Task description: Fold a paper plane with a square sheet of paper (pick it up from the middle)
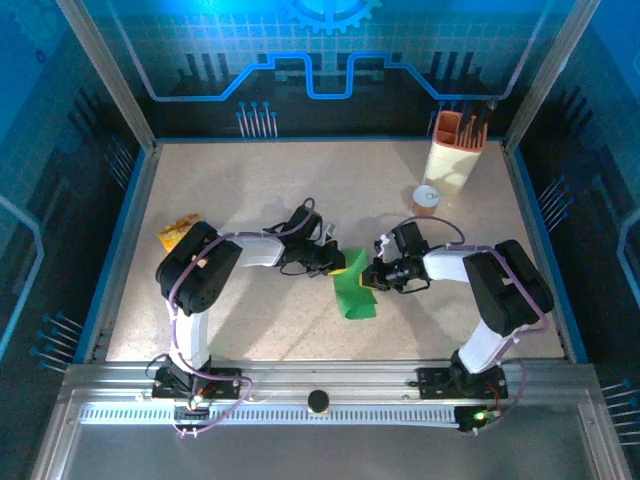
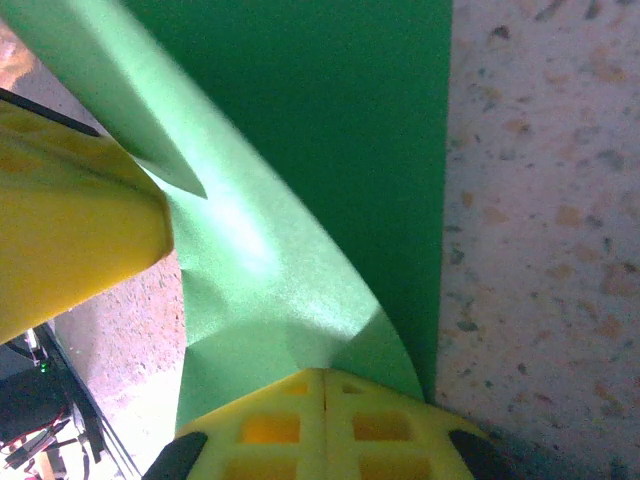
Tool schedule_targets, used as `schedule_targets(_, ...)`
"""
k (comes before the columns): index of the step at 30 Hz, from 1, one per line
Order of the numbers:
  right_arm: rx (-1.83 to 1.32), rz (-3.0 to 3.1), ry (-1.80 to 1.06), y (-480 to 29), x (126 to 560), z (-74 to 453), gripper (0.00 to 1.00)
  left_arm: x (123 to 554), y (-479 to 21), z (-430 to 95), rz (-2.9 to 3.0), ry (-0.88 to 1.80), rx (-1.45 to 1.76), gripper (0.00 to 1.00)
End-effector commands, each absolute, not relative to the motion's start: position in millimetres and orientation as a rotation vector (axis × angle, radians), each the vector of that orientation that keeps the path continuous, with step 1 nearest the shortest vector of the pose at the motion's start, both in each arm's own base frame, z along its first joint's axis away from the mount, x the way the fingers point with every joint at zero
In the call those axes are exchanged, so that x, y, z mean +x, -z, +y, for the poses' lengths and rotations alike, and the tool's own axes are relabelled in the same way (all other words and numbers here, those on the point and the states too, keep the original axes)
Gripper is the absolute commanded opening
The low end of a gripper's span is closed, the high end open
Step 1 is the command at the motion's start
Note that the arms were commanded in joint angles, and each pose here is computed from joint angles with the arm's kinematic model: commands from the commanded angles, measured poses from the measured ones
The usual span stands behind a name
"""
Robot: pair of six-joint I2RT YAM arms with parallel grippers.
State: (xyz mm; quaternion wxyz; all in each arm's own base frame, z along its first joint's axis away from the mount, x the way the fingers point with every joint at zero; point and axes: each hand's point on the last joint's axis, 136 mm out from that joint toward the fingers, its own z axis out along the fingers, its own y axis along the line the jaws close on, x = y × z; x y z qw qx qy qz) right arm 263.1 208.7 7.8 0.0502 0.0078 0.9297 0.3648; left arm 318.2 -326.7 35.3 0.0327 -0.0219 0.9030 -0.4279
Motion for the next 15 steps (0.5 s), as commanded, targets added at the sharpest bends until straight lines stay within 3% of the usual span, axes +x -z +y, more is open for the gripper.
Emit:
schedule_targets(1, 0.181, 3.036, -0.827, 37, 231, 169, 0.00, 323, -33, -325, 2.801, 1.294, -0.036, 0.00)
schedule_targets(6, 0.178, 3.031, -0.833, 37, 231, 170, 0.00, 321, -4, -315, 2.866, 1.225, -0.063, 0.00)
schedule_targets(15, 0.181, 3.031, -0.827, 37, 230, 169, 0.00, 345, 3, -291, 2.821, 1.234, -0.197, 0.00)
